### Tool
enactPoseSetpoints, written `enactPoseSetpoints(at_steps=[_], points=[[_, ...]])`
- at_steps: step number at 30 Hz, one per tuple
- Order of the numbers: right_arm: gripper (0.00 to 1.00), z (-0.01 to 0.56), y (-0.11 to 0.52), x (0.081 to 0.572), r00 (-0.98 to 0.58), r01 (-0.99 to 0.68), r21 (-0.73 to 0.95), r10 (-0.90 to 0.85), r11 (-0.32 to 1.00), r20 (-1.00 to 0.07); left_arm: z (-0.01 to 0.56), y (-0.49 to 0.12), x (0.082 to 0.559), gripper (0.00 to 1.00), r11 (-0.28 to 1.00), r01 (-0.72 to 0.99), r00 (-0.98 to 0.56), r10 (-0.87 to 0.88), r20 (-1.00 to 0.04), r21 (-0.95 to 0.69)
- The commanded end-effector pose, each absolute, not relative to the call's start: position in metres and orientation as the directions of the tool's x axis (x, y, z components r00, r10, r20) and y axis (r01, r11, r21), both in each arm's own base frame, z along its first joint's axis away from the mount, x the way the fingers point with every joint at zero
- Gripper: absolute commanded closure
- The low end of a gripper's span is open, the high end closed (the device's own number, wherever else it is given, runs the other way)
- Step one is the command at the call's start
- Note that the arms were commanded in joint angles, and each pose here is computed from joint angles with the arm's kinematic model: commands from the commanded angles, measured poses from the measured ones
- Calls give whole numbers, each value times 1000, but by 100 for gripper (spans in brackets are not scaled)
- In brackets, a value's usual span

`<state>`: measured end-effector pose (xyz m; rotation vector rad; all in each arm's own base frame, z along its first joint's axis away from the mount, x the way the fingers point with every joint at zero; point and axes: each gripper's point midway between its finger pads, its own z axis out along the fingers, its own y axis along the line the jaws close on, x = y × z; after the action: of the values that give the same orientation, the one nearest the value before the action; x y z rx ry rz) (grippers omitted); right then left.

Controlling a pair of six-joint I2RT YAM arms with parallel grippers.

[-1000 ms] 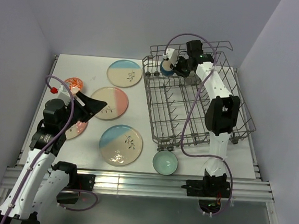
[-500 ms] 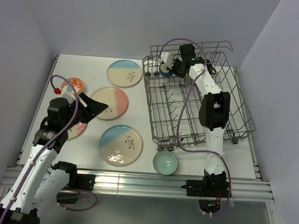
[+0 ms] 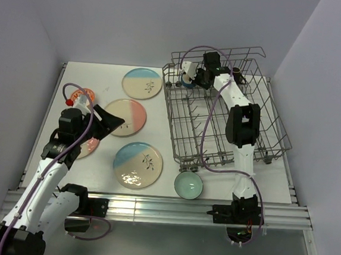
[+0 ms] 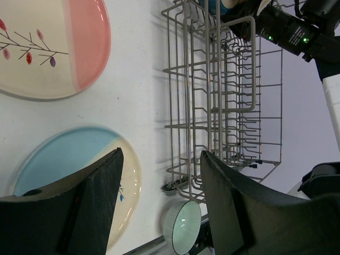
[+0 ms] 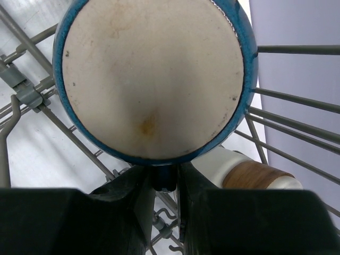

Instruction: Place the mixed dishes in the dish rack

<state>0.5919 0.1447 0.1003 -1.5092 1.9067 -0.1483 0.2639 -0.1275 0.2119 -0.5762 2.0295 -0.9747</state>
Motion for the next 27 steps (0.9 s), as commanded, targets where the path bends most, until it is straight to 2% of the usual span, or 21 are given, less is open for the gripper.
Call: enactPoseSetpoints(at_steps=[1,6,11,12,15,27], points=[[93,116,162,602,-10,-804,-524,-887,281,-461,223,-129,271,34,607,3,-562,-656,-504,-795],[88,110,162,599,-18,-814,-509,-888,280,-459,222,-130,272,34,608,4,-569,-652,-502,-794],[75,103,160,600,-42,-815,-499,-889,294,-456,222,-130,271,34,605,4,-569,-653,-499,-796],[69,102,160,601,-49,-812,-499,-888,302,-458,221,-130,270,34,605,1,-569,-655,-498,-796],[61,100,160,602,-62,-809,-495,-883,317,-465,221,-130,268,34,601,-1,-566,-659,-495,-799],[47,124,160,601,-75,-781,-501,-853,372,-517,220,-127,263,34,596,-9,-557,-670,-491,-803]])
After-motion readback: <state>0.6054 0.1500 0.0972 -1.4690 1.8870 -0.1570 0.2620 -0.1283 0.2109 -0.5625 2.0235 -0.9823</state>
